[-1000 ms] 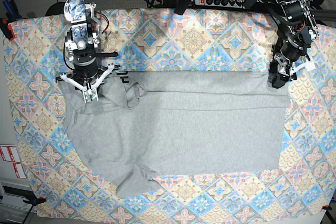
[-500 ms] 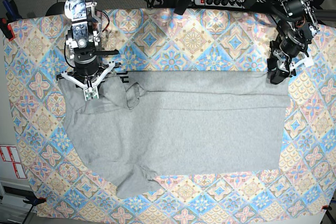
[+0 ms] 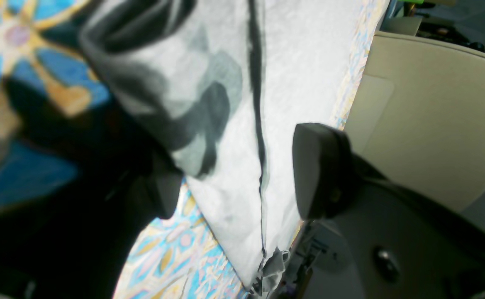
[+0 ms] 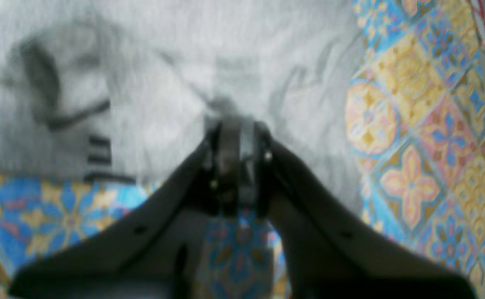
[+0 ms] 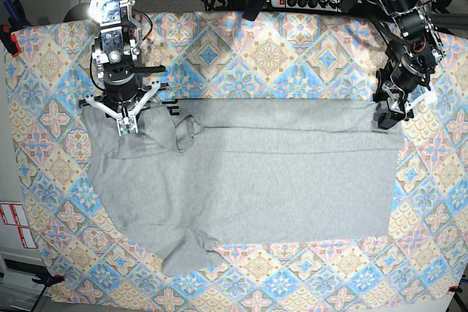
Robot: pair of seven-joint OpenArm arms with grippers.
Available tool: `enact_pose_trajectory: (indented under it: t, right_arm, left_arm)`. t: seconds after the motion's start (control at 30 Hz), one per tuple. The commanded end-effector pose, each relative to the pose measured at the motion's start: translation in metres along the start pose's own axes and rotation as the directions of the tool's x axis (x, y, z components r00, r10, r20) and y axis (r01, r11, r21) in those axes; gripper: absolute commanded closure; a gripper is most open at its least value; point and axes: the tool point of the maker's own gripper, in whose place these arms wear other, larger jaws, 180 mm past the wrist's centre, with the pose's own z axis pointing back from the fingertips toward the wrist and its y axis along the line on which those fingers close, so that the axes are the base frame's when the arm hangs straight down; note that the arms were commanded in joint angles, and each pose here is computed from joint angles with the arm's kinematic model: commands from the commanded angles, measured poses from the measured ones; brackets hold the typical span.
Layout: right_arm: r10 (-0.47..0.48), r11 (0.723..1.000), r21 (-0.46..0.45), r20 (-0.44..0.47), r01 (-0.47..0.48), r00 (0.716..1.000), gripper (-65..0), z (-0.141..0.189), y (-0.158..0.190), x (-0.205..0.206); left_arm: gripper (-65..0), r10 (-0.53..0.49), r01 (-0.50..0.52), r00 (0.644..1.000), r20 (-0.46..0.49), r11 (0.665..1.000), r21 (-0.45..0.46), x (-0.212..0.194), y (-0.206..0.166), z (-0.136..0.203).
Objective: Fold the T-shirt properly
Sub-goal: 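Move the right gripper outward to the shirt corner, then drag the shirt with both grippers toward the robot base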
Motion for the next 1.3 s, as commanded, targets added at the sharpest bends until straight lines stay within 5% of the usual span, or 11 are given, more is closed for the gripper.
enact_pose_trajectory:
  t: [0.0, 0.1, 0.23, 0.33, 0.43, 0.6, 0.73, 0.93, 1.27]
  right_arm:
    - [-0.002, 1.000, -0.021, 0.062, 0.004, 0.998, -5.6, 0.004, -0.008, 0.018]
    - [-0.022, 0.999, -0.043, 0.048, 0.024, 0.999, -5.6, 0.010, -0.018, 0.010]
    - [-0.258, 0.962, -0.080, 0.026, 0.259, 0.966, -7.4, 0.016, -0.046, -0.010]
    - [-0.480, 0.876, -0.059, -0.003, 0.479, 0.877, -16.0, 0.017, -0.061, -0.022]
    - [-0.643, 0.765, -0.041, 0.000, 0.642, 0.766, -23.7, 0.021, -0.077, -0.028]
    - [-0.781, 0.624, -0.029, -0.053, 0.781, 0.622, -24.9, 0.018, -0.083, -0.045]
    - [-0.842, 0.535, 0.024, -0.073, 0.845, 0.535, -24.7, -0.002, -0.078, -0.032]
    - [-0.871, 0.477, 0.013, -0.124, 0.879, 0.475, -24.7, -0.022, -0.069, -0.042]
    - [-0.876, 0.465, -0.009, -0.147, 0.885, 0.459, -25.1, -0.025, -0.065, -0.055]
  left_arm:
    - [-39.6, -0.015, 0.014, 1.000, 0.007, 1.000, 0.015, 0.004, -0.002, -0.001]
    - [-33.3, -0.017, 0.017, 1.000, 0.003, 1.000, 0.001, 0.004, -0.008, -0.003]
    - [-10.1, -0.019, 0.019, 1.000, 0.004, 1.000, -0.006, 0.005, -0.012, -0.004]
    - [0.0, -0.022, 0.022, 1.000, 0.005, 1.000, -0.004, 0.007, -0.012, -0.004]
    - [0.0, -0.022, 0.022, 1.000, 0.005, 1.000, 0.000, 0.006, -0.010, -0.003]
    - [0.0, -0.022, 0.022, 1.000, 0.005, 1.000, 0.000, 0.006, -0.010, -0.003]
    - [0.0, -0.022, 0.022, 1.000, 0.005, 1.000, 0.000, 0.006, -0.010, -0.003]
    - [0.0, -0.023, 0.023, 1.000, 0.005, 1.000, 0.002, 0.007, -0.010, -0.002]
    - [0.0, -0.024, 0.024, 1.000, 0.006, 1.000, 0.002, 0.007, -0.009, -0.002]
